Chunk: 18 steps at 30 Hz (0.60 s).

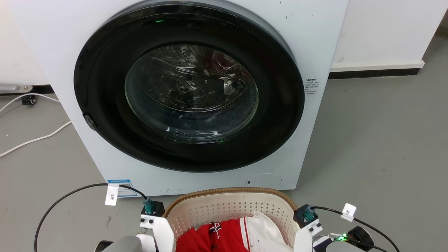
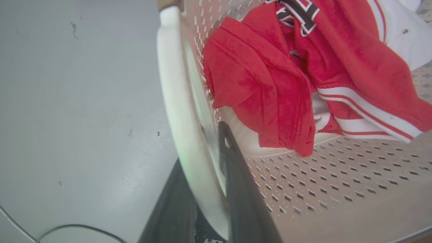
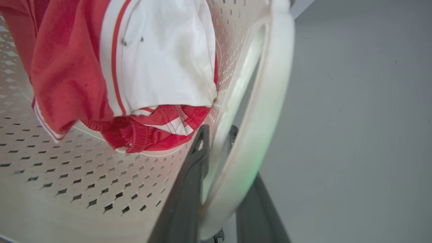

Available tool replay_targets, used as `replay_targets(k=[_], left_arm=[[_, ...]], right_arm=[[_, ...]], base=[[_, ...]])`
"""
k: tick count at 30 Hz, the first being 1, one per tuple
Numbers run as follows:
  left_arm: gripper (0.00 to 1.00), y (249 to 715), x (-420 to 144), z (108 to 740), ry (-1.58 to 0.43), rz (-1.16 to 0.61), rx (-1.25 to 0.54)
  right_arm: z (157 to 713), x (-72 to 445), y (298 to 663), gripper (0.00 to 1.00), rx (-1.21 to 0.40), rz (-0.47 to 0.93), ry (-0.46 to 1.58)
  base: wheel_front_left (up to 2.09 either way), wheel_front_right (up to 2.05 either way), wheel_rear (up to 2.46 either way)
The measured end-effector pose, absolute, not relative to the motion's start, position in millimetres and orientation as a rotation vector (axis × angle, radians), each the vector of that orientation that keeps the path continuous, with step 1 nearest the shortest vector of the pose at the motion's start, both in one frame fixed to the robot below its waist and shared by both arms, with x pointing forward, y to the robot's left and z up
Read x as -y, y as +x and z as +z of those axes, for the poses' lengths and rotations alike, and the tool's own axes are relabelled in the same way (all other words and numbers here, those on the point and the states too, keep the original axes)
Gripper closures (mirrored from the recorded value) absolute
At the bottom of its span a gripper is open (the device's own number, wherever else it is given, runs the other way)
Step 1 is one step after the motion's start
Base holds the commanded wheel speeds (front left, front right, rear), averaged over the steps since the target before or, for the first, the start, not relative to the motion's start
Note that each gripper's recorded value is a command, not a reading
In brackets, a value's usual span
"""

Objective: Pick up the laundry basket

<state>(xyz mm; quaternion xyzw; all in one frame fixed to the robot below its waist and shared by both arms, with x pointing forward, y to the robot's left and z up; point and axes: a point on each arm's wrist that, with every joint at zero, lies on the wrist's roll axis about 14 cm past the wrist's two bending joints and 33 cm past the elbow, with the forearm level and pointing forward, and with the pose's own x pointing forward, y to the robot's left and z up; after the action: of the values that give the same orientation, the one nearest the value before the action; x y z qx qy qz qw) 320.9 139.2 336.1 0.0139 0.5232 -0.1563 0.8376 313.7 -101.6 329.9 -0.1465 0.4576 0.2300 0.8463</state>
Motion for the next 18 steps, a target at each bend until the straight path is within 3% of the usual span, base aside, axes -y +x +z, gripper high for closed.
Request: replay_targets(k=[18], left_arm=[[1.00,320.0,-137.7,335.1,0.025,-0.335,-1.111]], right_arm=[[329.0,102.1,312.9,1.00,-0.966,0.486,-0.305]], base=[[0.00,0.00,0.00]])
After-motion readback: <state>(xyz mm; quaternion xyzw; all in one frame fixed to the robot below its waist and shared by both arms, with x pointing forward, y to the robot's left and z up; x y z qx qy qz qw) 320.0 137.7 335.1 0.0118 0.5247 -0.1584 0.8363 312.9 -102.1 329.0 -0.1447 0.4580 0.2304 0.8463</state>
